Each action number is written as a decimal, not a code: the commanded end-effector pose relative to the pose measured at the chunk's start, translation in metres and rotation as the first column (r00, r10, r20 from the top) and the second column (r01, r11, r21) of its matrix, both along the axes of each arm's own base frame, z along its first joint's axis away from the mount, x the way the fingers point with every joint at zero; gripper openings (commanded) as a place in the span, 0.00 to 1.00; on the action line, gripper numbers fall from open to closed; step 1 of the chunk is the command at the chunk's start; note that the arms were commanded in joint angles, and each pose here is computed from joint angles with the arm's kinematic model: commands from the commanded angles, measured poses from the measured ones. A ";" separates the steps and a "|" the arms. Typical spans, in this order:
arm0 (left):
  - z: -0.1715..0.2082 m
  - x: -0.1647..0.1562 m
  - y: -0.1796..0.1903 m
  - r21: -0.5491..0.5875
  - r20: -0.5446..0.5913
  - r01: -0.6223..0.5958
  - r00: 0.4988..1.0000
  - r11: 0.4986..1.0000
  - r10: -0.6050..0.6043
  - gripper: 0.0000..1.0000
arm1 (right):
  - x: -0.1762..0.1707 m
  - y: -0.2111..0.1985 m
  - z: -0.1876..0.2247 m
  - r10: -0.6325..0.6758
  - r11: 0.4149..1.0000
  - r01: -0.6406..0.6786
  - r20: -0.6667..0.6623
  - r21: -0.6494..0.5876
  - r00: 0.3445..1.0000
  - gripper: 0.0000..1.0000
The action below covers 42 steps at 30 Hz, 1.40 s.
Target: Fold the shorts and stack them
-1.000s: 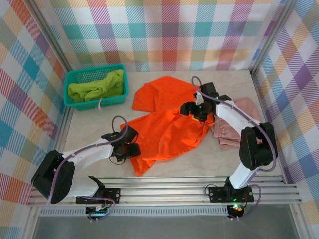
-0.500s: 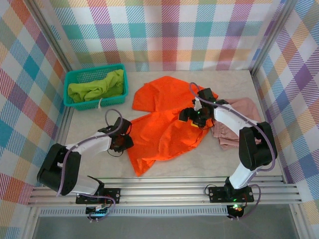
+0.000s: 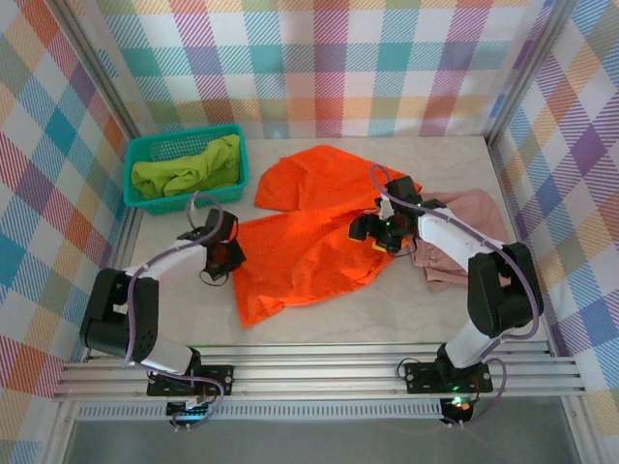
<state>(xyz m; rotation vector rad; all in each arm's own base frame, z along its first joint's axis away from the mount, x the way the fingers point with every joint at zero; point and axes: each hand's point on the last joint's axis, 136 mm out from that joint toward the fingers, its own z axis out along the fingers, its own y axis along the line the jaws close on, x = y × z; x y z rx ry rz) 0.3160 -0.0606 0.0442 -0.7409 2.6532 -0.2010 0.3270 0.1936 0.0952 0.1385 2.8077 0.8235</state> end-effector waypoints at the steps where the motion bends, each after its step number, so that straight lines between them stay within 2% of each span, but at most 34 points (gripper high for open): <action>1: 0.019 0.029 0.013 -0.015 0.082 -0.001 0.997 1.000 0.003 0.11 | -0.008 0.007 0.007 0.004 0.999 -0.004 0.007 0.037 1.000 0.77; 3: 0.034 0.037 0.011 -0.065 0.112 0.009 0.994 0.998 -0.002 0.25 | -0.010 0.007 0.006 0.005 0.999 -0.005 0.005 0.038 1.000 0.77; 5: 0.050 0.031 0.004 -0.110 0.136 0.025 0.991 0.994 -0.010 0.40 | -0.012 0.007 0.005 0.003 0.999 -0.003 0.002 0.039 1.000 0.77; 8: 0.061 -0.005 0.001 -0.183 0.126 -0.020 0.991 0.983 0.043 0.64 | -0.013 0.005 0.003 -0.008 0.999 0.008 0.007 0.032 1.000 0.77; 10: 0.058 -0.036 0.000 -0.239 0.096 -0.070 0.991 0.969 0.095 0.70 | -0.012 0.004 0.002 -0.019 0.999 0.019 0.013 0.030 1.000 0.77; 15: 0.040 -0.106 -0.007 -0.360 -0.010 -0.226 0.971 0.905 0.239 0.70 | -0.009 0.007 -0.001 -0.040 0.997 0.040 0.008 0.059 0.999 0.77; 19: 0.035 -0.132 -0.009 -0.402 -0.077 -0.326 0.943 0.856 0.323 0.67 | -0.009 0.007 -0.002 -0.049 0.997 0.048 0.009 0.065 0.999 0.77; 23: 0.022 -0.153 -0.003 -0.358 -0.176 -0.418 0.908 0.835 0.379 0.64 | -0.009 0.007 -0.001 -0.048 0.997 0.047 0.012 0.066 0.999 0.77; 28: 0.007 -0.156 -0.017 -0.395 -0.264 -0.463 0.884 0.793 0.385 0.62 | -0.011 0.006 -0.003 -0.051 0.997 0.050 0.011 0.064 0.999 0.77; 35: -0.007 -0.156 -0.024 -0.366 -0.349 -0.489 0.861 0.792 0.370 0.58 | -0.013 0.006 -0.005 -0.052 0.997 0.051 0.006 0.062 0.999 0.77; 42: -0.013 -0.142 -0.030 -0.372 -0.353 -0.476 0.867 0.797 0.353 0.52 | -0.015 0.005 -0.005 -0.053 0.997 0.053 0.003 0.060 0.999 0.77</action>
